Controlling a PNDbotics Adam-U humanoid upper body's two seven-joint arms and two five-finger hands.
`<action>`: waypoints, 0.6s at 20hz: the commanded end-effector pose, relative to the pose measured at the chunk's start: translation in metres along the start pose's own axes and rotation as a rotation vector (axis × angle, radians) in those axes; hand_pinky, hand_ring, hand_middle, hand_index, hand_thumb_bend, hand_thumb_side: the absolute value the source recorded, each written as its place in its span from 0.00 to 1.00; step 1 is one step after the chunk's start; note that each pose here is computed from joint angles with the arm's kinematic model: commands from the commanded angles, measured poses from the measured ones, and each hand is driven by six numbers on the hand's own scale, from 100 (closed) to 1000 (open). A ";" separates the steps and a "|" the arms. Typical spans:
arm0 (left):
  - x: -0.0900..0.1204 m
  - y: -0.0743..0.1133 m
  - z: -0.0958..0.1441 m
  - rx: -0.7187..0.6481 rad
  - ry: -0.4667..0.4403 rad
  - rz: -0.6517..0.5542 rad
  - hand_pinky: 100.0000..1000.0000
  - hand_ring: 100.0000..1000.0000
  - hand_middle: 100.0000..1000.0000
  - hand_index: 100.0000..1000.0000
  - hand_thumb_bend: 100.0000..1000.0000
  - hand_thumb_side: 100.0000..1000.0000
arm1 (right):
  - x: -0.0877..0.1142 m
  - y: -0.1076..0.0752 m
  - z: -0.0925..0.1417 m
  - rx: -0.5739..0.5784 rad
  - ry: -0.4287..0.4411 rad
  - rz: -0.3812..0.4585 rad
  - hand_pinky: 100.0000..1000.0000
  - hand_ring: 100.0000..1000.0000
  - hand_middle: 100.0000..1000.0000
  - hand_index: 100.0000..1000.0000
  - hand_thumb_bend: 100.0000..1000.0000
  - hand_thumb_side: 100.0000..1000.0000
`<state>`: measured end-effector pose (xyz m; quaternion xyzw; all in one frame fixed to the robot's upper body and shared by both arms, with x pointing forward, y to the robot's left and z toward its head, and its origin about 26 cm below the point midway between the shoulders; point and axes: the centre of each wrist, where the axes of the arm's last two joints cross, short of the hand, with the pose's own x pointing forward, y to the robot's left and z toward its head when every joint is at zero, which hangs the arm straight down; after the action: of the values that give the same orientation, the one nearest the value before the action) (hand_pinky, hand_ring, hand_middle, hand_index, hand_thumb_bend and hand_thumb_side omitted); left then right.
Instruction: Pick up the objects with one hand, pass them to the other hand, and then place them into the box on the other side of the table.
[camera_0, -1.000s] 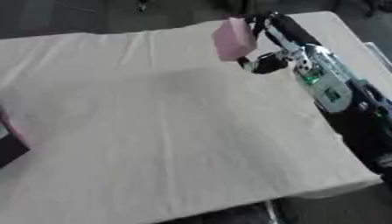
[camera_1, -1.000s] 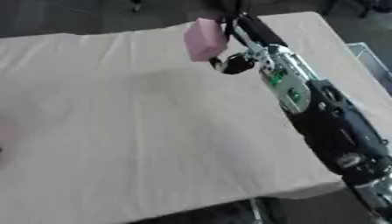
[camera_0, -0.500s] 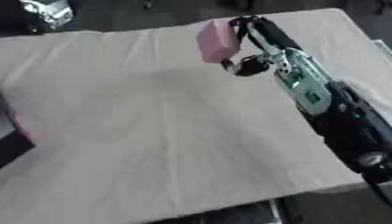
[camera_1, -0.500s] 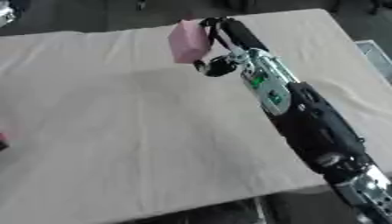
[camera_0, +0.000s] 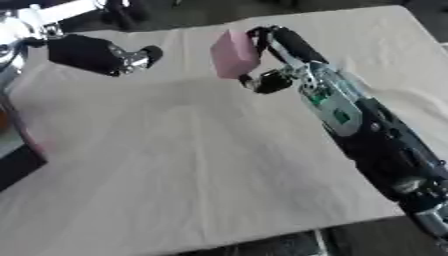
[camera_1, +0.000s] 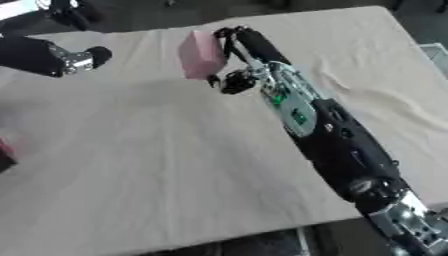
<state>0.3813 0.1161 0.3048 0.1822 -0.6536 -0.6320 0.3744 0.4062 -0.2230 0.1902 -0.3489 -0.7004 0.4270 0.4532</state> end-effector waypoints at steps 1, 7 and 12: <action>0.010 0.009 -0.003 0.011 -0.019 -0.033 0.89 0.79 0.78 0.84 0.32 0.52 | 0.007 -0.009 -0.006 -0.024 -0.022 0.011 0.76 0.69 0.42 0.55 0.27 0.00; 0.014 -0.001 -0.020 0.062 0.001 -0.076 0.91 0.81 0.79 0.85 0.47 0.43 | 0.019 -0.009 -0.010 -0.050 -0.041 0.009 0.76 0.69 0.41 0.56 0.27 0.00; 0.017 -0.010 -0.033 0.139 -0.016 -0.119 0.95 0.83 0.79 0.86 0.59 0.37 | 0.028 -0.008 -0.012 -0.049 -0.053 0.000 0.75 0.69 0.41 0.56 0.26 0.00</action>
<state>0.3918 0.0811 0.2862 0.2258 -0.6737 -0.6195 0.3337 0.4080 -0.2007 0.1964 -0.3416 -0.7133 0.4236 0.4417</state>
